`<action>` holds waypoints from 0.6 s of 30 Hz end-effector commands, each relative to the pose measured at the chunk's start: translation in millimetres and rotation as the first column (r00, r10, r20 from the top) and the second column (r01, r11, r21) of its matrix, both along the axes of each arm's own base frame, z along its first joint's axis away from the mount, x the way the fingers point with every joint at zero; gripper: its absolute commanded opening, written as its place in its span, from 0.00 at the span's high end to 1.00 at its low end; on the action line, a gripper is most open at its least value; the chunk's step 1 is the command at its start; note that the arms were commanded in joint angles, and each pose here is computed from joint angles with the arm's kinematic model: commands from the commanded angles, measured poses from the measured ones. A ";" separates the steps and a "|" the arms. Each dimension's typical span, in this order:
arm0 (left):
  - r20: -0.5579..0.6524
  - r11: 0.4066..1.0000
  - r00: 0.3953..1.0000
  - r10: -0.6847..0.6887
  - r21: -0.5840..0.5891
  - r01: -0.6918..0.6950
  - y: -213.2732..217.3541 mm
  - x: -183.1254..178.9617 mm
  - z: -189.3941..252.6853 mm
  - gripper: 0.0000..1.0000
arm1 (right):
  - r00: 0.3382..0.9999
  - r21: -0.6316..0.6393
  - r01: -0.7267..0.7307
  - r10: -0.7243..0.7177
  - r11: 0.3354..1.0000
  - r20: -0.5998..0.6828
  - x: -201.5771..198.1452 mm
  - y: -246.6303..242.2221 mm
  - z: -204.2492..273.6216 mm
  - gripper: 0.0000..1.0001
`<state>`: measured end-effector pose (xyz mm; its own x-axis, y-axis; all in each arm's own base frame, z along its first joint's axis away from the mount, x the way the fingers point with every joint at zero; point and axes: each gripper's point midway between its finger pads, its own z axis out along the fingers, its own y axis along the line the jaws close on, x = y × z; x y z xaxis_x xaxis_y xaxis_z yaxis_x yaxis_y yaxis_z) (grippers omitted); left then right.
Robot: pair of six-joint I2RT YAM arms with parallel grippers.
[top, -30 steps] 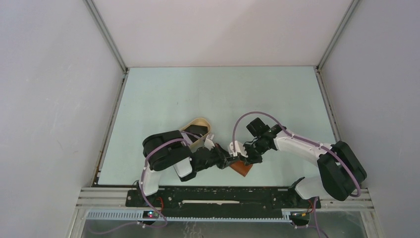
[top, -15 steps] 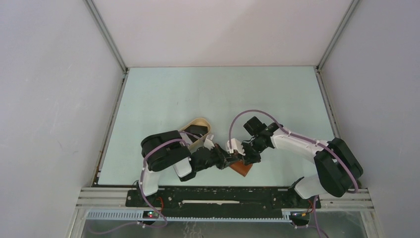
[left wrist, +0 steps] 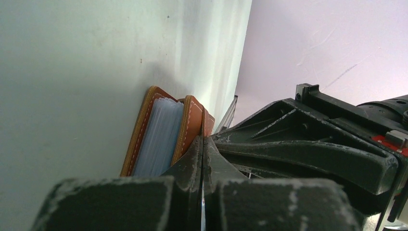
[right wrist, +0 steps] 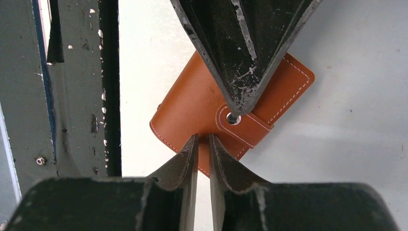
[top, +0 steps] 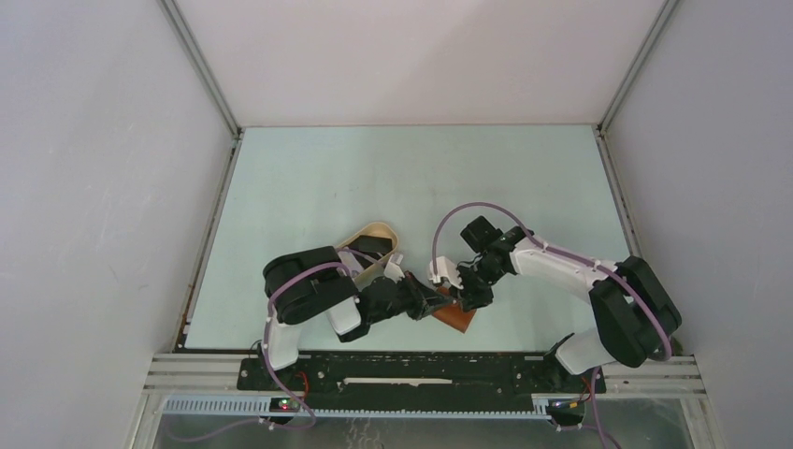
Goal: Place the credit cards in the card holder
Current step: Close the card holder at the center of the board.
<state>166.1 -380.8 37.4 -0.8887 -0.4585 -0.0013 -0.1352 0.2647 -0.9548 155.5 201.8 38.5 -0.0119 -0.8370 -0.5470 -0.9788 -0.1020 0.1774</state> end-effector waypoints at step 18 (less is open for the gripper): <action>-0.055 0.980 0.998 -0.025 0.196 0.036 21.9 -17.4 -50.1 1.00 | 0.980 0.124 0.111 -0.129 0.986 0.149 49.0 29.8 36.2 0.83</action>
